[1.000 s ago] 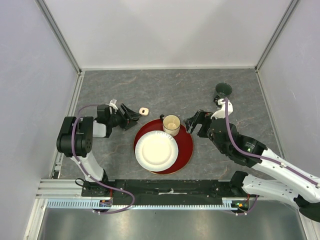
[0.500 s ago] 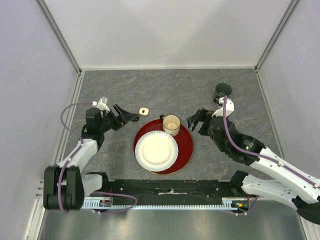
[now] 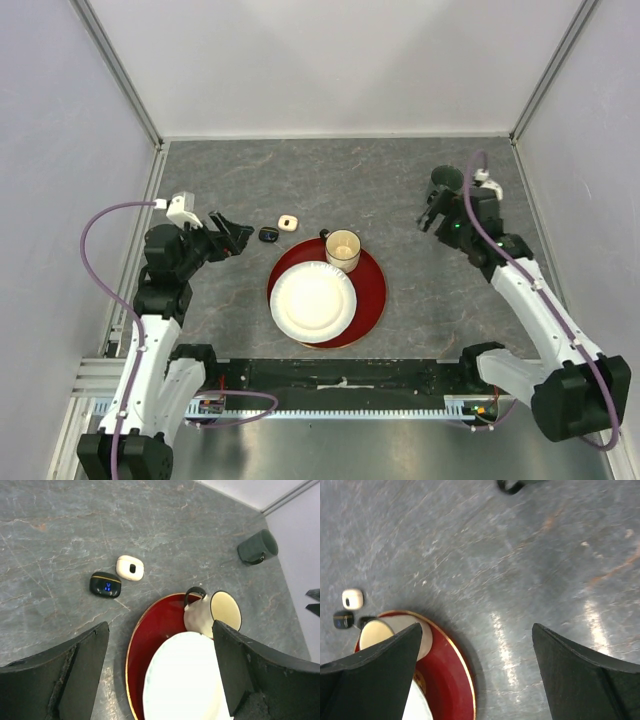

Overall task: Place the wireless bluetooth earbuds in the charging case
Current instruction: Reset both arms

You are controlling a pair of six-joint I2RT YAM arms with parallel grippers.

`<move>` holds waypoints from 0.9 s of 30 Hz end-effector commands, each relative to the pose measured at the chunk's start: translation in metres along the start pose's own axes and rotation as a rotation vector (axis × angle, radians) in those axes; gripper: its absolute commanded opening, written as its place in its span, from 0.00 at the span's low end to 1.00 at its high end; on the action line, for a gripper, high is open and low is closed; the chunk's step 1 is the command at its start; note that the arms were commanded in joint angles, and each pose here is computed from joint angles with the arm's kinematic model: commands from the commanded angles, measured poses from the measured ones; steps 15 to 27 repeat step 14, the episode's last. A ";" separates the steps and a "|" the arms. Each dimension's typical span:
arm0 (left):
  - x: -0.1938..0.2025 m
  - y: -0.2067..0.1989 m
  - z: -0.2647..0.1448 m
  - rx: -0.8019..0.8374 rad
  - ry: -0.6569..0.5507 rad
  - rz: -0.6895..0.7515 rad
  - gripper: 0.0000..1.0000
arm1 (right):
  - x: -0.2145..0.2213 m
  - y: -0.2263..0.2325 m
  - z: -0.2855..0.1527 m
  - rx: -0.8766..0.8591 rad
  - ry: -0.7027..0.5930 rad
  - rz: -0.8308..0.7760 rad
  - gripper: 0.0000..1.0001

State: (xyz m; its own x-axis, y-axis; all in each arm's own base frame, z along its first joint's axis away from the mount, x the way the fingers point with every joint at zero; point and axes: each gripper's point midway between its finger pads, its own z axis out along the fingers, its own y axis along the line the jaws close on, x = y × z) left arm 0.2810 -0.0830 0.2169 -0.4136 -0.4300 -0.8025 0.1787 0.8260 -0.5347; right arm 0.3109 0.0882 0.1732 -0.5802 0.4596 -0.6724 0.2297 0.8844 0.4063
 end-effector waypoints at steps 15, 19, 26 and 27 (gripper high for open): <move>-0.003 0.011 -0.011 -0.071 -0.020 0.068 0.91 | -0.037 -0.147 -0.011 0.397 -0.419 0.099 0.98; -0.003 0.011 -0.011 -0.071 -0.020 0.068 0.91 | -0.037 -0.147 -0.011 0.397 -0.419 0.099 0.98; -0.003 0.011 -0.011 -0.071 -0.020 0.068 0.91 | -0.037 -0.147 -0.011 0.397 -0.419 0.099 0.98; -0.003 0.011 -0.011 -0.071 -0.020 0.068 0.91 | -0.037 -0.147 -0.011 0.397 -0.419 0.099 0.98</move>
